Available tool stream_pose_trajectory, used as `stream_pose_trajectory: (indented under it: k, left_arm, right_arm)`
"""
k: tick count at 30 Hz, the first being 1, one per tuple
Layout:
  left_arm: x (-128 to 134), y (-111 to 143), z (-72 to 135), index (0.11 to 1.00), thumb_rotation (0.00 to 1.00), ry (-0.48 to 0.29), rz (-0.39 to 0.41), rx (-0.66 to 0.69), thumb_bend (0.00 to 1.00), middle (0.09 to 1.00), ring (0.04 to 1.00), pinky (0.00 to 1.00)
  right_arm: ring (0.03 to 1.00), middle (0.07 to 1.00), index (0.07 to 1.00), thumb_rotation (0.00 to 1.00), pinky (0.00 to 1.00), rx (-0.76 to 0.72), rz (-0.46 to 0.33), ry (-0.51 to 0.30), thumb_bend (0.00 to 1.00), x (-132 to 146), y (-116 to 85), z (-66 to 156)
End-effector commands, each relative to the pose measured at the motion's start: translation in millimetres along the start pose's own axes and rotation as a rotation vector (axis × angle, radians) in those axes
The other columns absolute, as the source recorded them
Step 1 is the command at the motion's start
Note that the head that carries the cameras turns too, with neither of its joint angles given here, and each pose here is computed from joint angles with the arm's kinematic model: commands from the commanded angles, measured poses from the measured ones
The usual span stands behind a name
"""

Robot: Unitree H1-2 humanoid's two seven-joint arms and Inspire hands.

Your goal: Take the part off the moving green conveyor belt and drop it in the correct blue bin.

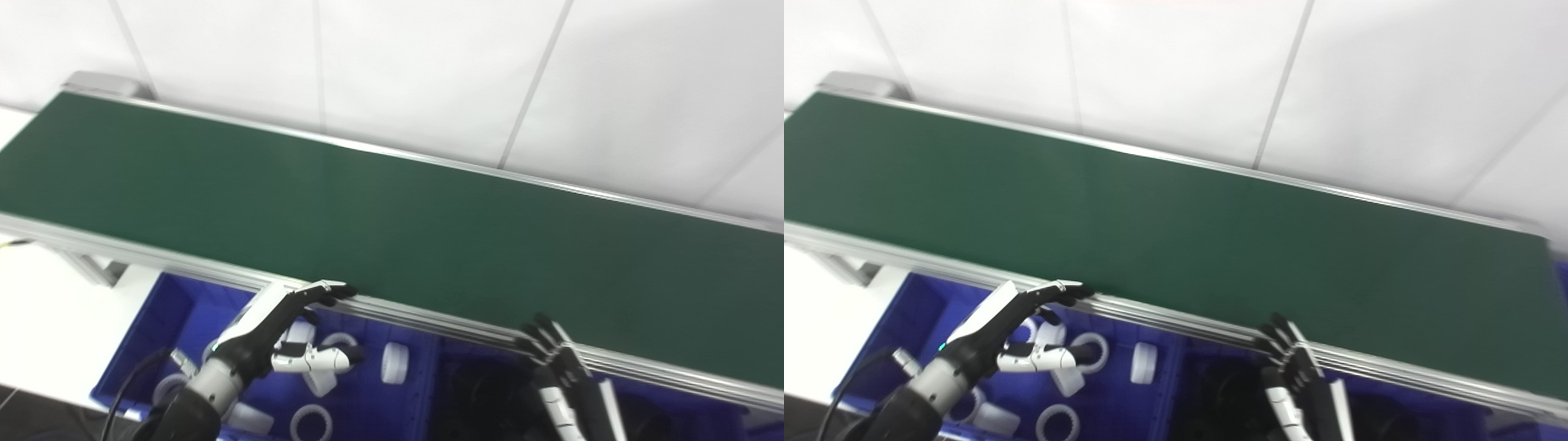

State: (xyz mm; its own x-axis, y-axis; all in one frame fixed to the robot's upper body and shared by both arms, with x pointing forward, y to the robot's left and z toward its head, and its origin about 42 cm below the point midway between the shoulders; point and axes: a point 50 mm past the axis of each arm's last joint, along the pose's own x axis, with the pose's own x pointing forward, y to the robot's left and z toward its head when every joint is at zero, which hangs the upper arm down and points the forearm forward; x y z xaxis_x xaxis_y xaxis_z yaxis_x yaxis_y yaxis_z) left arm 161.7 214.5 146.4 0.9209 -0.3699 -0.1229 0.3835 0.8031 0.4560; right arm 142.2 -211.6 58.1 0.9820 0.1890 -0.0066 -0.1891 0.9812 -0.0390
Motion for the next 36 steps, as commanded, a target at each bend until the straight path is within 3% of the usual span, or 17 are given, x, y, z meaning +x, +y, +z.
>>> stream_pose_trajectory:
  k: [1,6,10,14,19,25,31,36]
  left_arm:
    - [2,-6,6,0.781,0.67,-0.111,0.030,-0.089,0.84,0.800,0.726,0.63]
    - [15,-29,-7,0.787,0.68,-0.164,0.018,-0.248,0.86,0.807,0.750,0.66]
    - [21,-38,-12,0.794,0.70,-0.160,0.007,-0.273,0.85,0.804,0.755,0.67]
    - [28,-47,-18,0.798,0.69,-0.173,-0.009,-0.302,0.79,0.811,0.760,0.68]
    - [34,-54,-35,0.810,0.71,-0.142,0.001,-0.453,0.78,0.816,0.774,0.71]
    - [35,-57,-59,0.824,0.72,-0.090,0.026,-0.611,0.70,0.844,0.808,0.76]
    - [38,-50,-62,0.820,0.70,-0.087,0.030,-0.564,0.75,0.842,0.808,0.75]
    - [44,-48,-62,0.808,0.65,-0.099,0.026,-0.525,0.72,0.826,0.789,0.73]
  right_arm:
    - [0.801,0.844,0.892,0.74,0.72,-0.007,-0.008,-0.051,0.61,1,6,7]
    - [0.802,0.845,0.893,0.72,0.71,-0.003,-0.013,-0.052,0.59,1,16,7]
    - [0.800,0.845,0.892,0.71,0.71,-0.018,-0.014,-0.058,0.58,1,21,6]
    - [0.802,0.845,0.891,0.70,0.71,-0.022,-0.015,-0.058,0.56,1,27,6]
    - [0.800,0.842,0.889,0.70,0.72,-0.022,-0.019,-0.056,0.56,1,34,6]
    - [0.806,0.846,0.894,0.72,0.72,-0.029,-0.025,-0.046,0.58,0,41,6]
    - [0.810,0.850,0.899,0.74,0.72,-0.029,-0.026,-0.046,0.55,-1,47,8]
    - [0.809,0.851,0.898,0.75,0.71,-0.033,-0.030,-0.045,0.55,-1,50,8]
